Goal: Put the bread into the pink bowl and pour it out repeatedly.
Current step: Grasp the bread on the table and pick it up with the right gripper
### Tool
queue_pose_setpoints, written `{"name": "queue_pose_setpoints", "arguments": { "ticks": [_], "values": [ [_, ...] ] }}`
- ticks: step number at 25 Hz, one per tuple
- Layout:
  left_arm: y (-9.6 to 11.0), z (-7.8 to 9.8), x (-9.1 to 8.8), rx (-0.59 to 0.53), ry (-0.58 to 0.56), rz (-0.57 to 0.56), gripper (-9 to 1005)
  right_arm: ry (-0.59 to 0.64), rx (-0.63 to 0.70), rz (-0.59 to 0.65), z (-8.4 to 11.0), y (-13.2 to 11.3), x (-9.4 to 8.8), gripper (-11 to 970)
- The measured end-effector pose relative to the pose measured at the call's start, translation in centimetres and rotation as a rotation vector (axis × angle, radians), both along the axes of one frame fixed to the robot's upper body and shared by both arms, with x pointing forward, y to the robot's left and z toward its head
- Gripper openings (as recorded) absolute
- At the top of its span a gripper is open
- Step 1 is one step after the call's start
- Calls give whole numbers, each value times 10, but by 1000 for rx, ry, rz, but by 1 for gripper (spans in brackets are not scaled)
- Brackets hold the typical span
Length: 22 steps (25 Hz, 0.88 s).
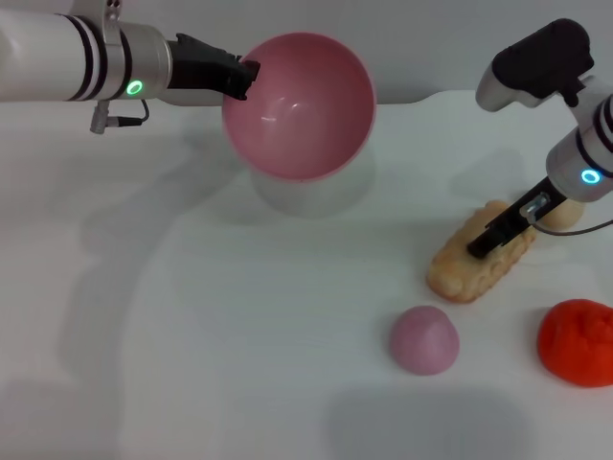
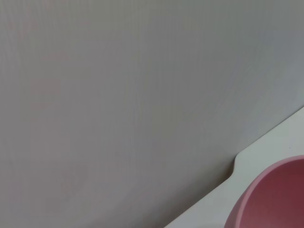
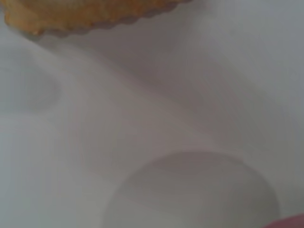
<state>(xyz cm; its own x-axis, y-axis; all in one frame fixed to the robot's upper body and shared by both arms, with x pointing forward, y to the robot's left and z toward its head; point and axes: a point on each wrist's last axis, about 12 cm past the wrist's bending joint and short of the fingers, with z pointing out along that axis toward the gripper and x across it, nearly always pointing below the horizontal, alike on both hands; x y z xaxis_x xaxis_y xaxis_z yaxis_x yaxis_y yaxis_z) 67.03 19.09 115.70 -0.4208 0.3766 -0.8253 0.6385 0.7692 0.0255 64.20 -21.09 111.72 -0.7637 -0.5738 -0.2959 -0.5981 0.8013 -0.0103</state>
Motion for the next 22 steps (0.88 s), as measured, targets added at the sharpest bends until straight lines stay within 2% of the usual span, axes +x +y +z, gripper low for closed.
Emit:
{"name": "queue_pose_setpoints", "arguments": {
  "ticks": [9,15,22],
  "values": [
    [0,1,0,-2,-3,2,47,-14,-36,25,-6,2,-1,687],
    [0,1,2,-2,-12,11,47,-30,-54,41,-7,1,-1,565],
    [0,2,3,-2,-18,16,46,-32,-55,42,-6,1,-1,487]
  ]
}}
